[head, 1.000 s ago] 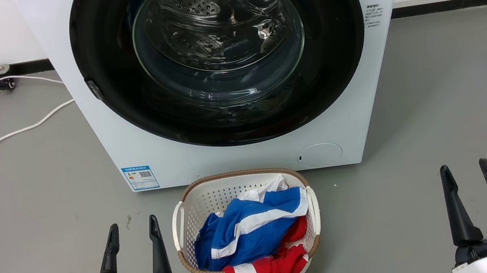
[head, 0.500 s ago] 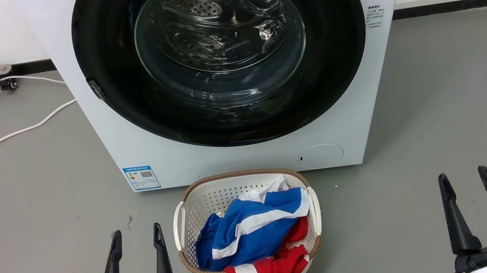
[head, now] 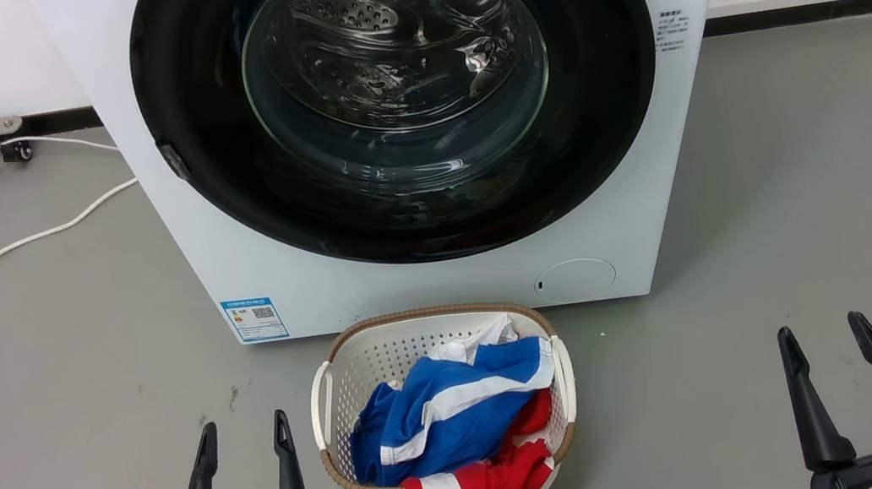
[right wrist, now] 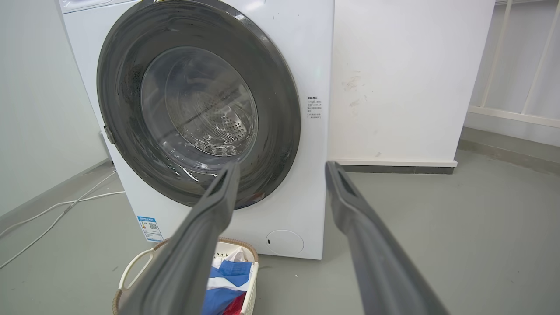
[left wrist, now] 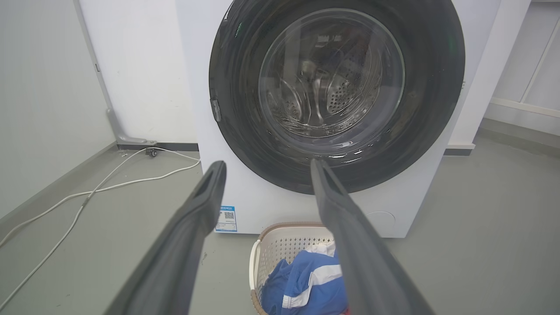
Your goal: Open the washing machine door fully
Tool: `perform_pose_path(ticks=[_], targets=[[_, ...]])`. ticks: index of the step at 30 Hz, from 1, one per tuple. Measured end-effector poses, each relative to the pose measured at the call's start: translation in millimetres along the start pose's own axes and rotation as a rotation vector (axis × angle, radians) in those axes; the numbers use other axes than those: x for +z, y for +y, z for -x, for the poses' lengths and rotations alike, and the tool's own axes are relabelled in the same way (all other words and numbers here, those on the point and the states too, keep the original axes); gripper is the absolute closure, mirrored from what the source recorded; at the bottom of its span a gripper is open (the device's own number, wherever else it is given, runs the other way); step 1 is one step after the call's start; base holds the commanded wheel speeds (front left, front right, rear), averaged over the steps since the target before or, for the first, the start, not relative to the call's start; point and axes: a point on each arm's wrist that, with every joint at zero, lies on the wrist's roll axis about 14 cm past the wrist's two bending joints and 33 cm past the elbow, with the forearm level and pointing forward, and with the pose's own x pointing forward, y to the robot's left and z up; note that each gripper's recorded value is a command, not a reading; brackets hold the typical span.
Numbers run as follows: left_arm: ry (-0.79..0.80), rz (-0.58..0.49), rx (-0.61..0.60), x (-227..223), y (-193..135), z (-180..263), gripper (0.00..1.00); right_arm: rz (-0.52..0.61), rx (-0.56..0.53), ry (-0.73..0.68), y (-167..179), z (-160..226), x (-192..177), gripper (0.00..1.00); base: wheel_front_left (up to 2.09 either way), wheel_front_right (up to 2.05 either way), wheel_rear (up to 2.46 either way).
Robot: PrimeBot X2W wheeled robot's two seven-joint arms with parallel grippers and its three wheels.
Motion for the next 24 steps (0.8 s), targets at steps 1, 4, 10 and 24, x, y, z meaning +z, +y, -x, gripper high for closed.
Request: perform_pose_path(ticks=[1,4,10,24], targets=[[0.001,0.0,0.002,0,0,0,0.0,-0.001,0.0,0.002,0,0,-1,0.0,0.0,0.0,0.0],[0.003,0.0,0.003,-1,1,0,0.0,-0.009,-0.002,0.005,0,1,-2,0.0,0.0,0.0,0.0],[0.004,0.007,0.008,-1,2,1,0.0,-0.015,0.01,0.009,4,1,-3,1.0,0.0,0.0,0.0],[0.002,0.017,0.004,-1,0,0,0.0,-0.845,-0.156,-0.074,-7,-3,-2,1.0,0.0,0.0,0.0]])
